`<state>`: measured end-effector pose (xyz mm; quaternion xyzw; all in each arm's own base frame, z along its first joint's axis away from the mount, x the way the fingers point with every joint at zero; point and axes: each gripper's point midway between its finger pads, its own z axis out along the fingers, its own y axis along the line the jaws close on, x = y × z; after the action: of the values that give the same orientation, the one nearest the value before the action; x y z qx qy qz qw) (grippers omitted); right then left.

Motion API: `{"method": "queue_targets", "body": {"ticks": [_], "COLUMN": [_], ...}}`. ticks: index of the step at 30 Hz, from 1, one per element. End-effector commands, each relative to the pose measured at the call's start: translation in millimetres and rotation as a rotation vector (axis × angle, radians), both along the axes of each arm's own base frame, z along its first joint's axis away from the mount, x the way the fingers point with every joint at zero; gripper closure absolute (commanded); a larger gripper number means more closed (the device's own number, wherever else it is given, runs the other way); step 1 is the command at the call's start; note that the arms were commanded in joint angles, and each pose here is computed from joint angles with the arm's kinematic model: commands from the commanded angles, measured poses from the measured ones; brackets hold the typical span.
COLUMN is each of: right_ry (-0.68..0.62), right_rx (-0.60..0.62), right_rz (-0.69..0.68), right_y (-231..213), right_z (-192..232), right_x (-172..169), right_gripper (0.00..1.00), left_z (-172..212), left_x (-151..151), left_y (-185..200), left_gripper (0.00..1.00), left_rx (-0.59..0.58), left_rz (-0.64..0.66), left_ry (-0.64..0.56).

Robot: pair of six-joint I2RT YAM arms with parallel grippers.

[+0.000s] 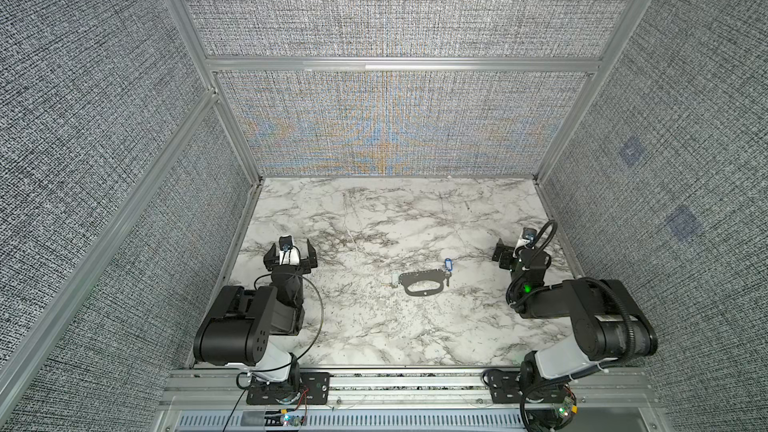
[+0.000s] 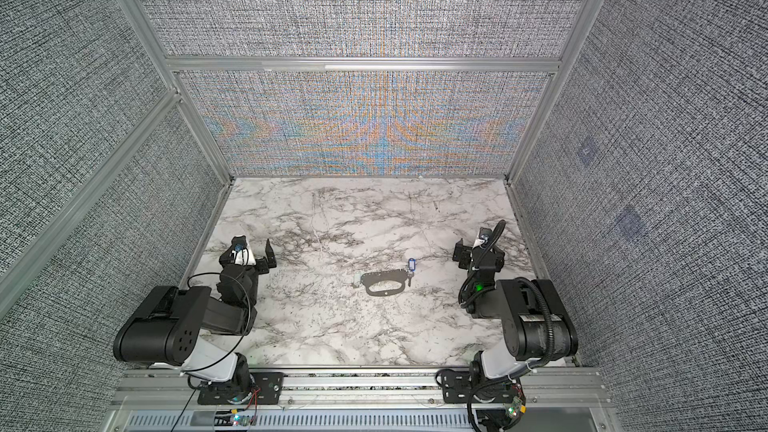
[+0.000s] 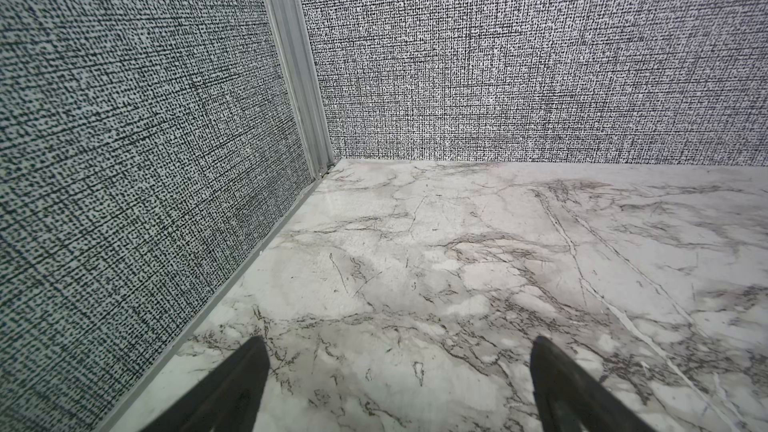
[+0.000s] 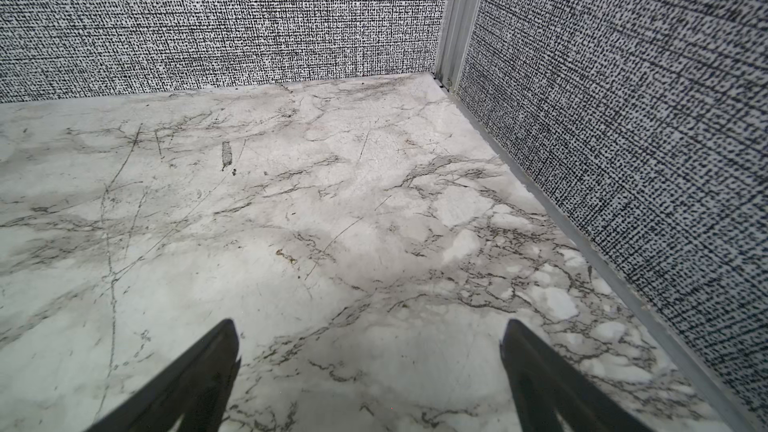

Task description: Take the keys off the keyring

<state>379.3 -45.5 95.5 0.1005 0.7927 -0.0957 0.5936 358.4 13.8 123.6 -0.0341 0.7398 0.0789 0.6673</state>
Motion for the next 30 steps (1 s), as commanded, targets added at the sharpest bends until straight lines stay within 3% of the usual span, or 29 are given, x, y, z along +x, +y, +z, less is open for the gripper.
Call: {"method": "queue_targets", "body": {"ticks": [1,4,10,12,14,16,23,30], "right_ry": [-0.029,-0.035,0.008,0.043,0.112,0.223,0.509,0.797], "right_rx": [0.004,0.002,-0.021,-0.007,0.034,0.081,0.222,0.347], "right_rz": [-0.002,-0.007,0.069,0.112,0.158,0.211,0.461,0.653], "right_y": [-0.2,-0.6,17.6,30.5,47.6,71.3,177.5,266.1], "right_z": [6.4,16.3,53.8,67.7,75.1,74.9,69.0,37.3], "right_x": [0.2,-1.4,6.1,9.2,10.2,6.6,-29.4,-71.1], "right_gripper": [0.01,0.01,0.01,0.01,0.02,0.06,0.16,0.25], "left_z": [7.2,13.3,40.4,53.8,61.6,70.1,67.6,44.6], "left_x": [0.4,-1.8,0.2,1.7,6.0,5.9,-15.8,-27.0], "left_y": [0.4,-6.3,0.5,4.9,-8.8,-39.8,-83.9,-127.1], "left_gripper": [0.01,0.01,0.01,0.01,0.01,0.01,0.16,0.30], "left_rx": [-0.006,0.006,0.004,-0.050,-0.068,-0.076,-0.361,-0.486], "left_rz": [0.002,-0.042,0.000,0.033,-0.043,-0.220,-0.405,-0.528], "left_ry": [-0.028,-0.040,-0.036,-0.030,0.037,0.103,0.216,0.352]}}
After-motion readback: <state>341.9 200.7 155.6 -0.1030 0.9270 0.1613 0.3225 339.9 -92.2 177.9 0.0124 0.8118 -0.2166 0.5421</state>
